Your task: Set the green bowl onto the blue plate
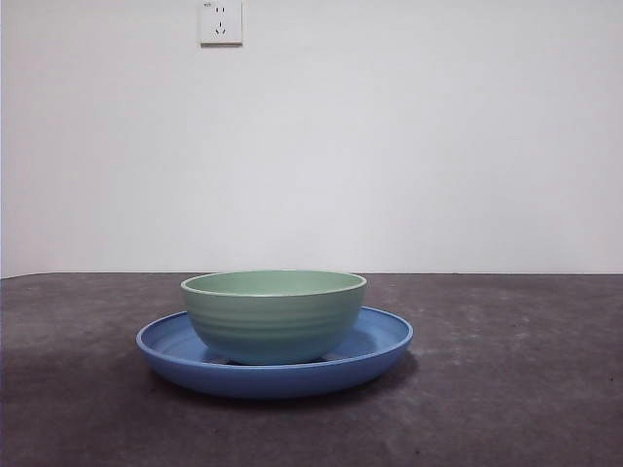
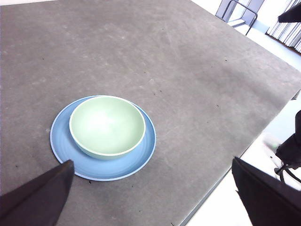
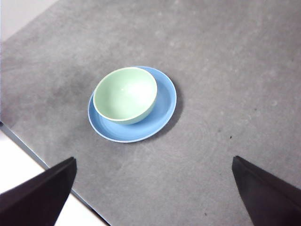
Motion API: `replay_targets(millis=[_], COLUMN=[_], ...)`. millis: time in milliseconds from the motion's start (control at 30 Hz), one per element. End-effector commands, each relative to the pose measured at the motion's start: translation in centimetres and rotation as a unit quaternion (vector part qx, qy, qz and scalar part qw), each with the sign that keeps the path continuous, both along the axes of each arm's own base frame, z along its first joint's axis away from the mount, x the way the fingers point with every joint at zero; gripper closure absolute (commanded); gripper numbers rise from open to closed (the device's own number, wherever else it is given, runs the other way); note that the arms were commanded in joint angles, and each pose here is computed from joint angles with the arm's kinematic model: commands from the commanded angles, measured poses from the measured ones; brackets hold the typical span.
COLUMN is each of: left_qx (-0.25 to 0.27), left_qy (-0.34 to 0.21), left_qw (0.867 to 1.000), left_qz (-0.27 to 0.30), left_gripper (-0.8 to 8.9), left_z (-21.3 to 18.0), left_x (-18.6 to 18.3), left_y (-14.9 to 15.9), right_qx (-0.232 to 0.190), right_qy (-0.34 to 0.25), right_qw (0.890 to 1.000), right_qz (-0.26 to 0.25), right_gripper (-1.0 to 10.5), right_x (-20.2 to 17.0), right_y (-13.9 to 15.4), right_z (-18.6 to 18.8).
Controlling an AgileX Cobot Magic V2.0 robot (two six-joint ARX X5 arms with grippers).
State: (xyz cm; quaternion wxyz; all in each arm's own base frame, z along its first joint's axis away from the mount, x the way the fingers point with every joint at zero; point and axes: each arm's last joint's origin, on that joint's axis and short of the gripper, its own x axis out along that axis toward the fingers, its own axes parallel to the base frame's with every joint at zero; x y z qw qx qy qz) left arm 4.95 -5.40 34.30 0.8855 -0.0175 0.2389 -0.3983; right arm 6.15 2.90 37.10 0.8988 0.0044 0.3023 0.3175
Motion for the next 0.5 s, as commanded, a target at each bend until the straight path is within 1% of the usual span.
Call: replay_targets(millis=[33, 200, 233, 267, 300, 333, 400, 433, 500], left_qx=[-0.004, -0.004, -0.004, -0.004, -0.003, -0.003, -0.001, -0.002, -0.005], left_qy=[-0.011, -0.01, -0.011, -0.011, -0.011, -0.01, -0.01, -0.011, -0.014], left_qw=[1.0, 1.0, 1.0, 1.0, 1.0, 1.0, 1.0, 1.0, 1.0], left_qz=[-0.003, -0.003, -0.003, -0.003, -0.003, -0.003, -0.004, -0.004, -0.004], left_gripper=[1.88, 1.93, 2.0, 2.33, 3.2, 4.39, 7.9, 7.99, 7.82], left_z=[0.39, 0.39, 0.4, 0.4, 0.39, 0.38, 0.35, 0.39, 0.46], left_x=[-0.05, -0.06, -0.06, -0.05, -0.06, -0.06, -0.07, -0.06, -0.04], left_y=[-0.01, -0.01, -0.01, -0.01, 0.0, 0.0, 0.01, 0.0, -0.02], right_qx=[-0.003, -0.006, -0.006, -0.006, -0.005, -0.004, 0.0, 0.004, 0.013], right_qy=[-0.005, 0.009, 0.009, 0.008, 0.006, 0.006, 0.006, 0.007, 0.007], right_qw=[1.0, 1.0, 1.0, 1.0, 1.0, 1.0, 1.0, 1.0, 0.999], right_qz=[0.005, 0.006, 0.006, 0.006, 0.006, 0.007, 0.013, 0.018, 0.031], right_gripper=[2.9, 2.9, 3.0, 3.2, 4.3, 5.5, 9.5, 9.3, 9.1], right_x=[-0.32, -0.58, -0.57, -0.55, -0.53, -0.54, -0.55, -0.57, -0.59], right_y=[-0.07, -0.14, -0.14, -0.13, -0.13, -0.12, -0.08, -0.05, 0.02], right_z=[0.13, -0.1, -0.09, -0.07, -0.04, -0.04, -0.02, 0.0, 0.06])
